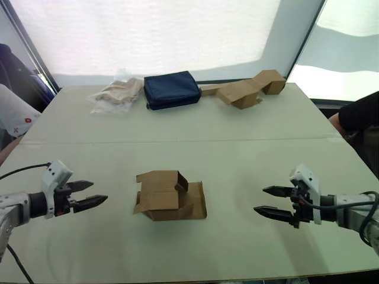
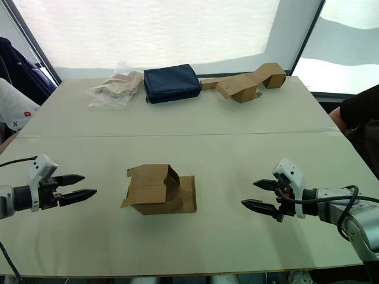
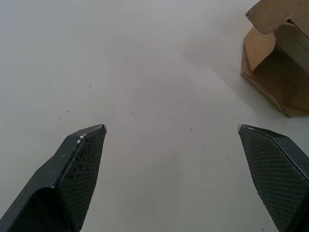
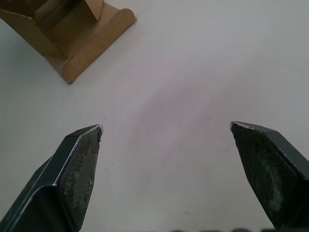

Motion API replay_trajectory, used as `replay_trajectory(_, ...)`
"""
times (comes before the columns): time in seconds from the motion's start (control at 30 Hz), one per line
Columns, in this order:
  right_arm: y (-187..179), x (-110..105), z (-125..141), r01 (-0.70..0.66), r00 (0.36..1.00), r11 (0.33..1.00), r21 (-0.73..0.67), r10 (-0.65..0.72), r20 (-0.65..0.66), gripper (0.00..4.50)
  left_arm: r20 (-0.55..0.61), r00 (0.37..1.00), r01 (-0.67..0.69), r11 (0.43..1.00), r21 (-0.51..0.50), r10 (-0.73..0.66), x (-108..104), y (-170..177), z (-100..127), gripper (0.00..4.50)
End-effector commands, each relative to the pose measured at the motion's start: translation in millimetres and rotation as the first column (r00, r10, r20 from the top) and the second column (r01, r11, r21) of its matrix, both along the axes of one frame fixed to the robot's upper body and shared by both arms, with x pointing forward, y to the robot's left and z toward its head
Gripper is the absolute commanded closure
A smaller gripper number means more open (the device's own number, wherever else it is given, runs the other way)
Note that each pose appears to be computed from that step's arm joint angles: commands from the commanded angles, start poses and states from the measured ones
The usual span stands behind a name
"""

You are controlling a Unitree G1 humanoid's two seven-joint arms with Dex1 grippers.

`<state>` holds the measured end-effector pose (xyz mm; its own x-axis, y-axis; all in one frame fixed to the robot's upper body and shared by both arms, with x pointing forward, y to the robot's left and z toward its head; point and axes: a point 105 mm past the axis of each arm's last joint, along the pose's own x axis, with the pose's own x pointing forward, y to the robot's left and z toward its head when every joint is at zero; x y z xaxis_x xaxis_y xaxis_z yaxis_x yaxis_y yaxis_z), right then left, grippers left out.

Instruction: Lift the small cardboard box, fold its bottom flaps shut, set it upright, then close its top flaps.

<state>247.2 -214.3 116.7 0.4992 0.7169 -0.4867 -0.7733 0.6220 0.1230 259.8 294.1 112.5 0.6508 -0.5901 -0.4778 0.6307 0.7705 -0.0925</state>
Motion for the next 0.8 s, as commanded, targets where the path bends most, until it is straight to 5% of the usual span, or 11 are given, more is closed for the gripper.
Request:
replay_trajectory(0.03, 4.4, -0.7, 3.7, -0.024, 0.999, 1.000, 0.004, 0.024, 0.023, 0.07, 0.033, 0.999, -0.010, 1.000, -0.012, 0.010, 0.9, 2.1, 9.9, 0.00)
replay_trajectory(0.8, 7.3, 13.0, 10.7, -0.070, 0.994, 0.997, -0.038, 0.073, 0.079, 0.07, 0.026, 0.998, -0.062, 0.998, -0.029, 0.063, 13.0, 3.8, 19.3, 0.00)
